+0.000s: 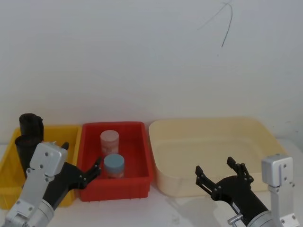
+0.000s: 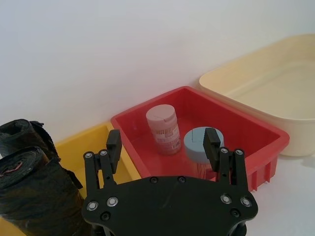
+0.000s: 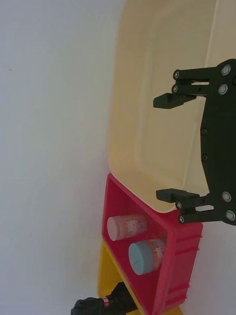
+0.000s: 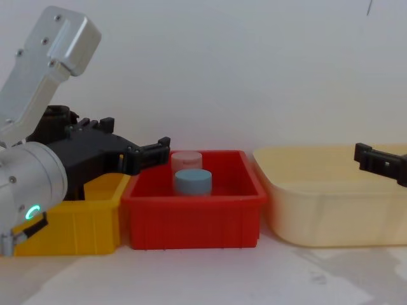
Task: Pick up the garbage bag with the one hand and transfer it to the other hand.
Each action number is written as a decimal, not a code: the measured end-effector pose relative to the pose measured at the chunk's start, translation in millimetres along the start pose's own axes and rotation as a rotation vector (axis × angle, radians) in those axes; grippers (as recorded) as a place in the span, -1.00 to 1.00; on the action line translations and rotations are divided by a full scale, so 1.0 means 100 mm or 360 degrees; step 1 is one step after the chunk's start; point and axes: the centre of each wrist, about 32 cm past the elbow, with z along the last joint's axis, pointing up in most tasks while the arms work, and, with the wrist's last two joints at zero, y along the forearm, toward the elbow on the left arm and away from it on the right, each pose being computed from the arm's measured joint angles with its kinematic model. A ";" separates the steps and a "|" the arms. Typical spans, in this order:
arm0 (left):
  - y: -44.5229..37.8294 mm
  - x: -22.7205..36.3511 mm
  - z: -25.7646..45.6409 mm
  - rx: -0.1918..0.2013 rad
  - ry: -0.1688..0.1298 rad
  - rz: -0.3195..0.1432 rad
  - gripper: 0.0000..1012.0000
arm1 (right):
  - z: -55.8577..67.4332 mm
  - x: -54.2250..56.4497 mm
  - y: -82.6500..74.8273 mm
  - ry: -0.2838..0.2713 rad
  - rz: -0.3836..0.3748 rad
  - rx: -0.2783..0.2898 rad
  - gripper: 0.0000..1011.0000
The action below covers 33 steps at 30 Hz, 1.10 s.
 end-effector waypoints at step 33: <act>0.000 0.000 0.000 0.0000 0.0000 0.0000 0.98 | 0.00 0.00 0.00 0.0000 0.0000 0.0000 0.98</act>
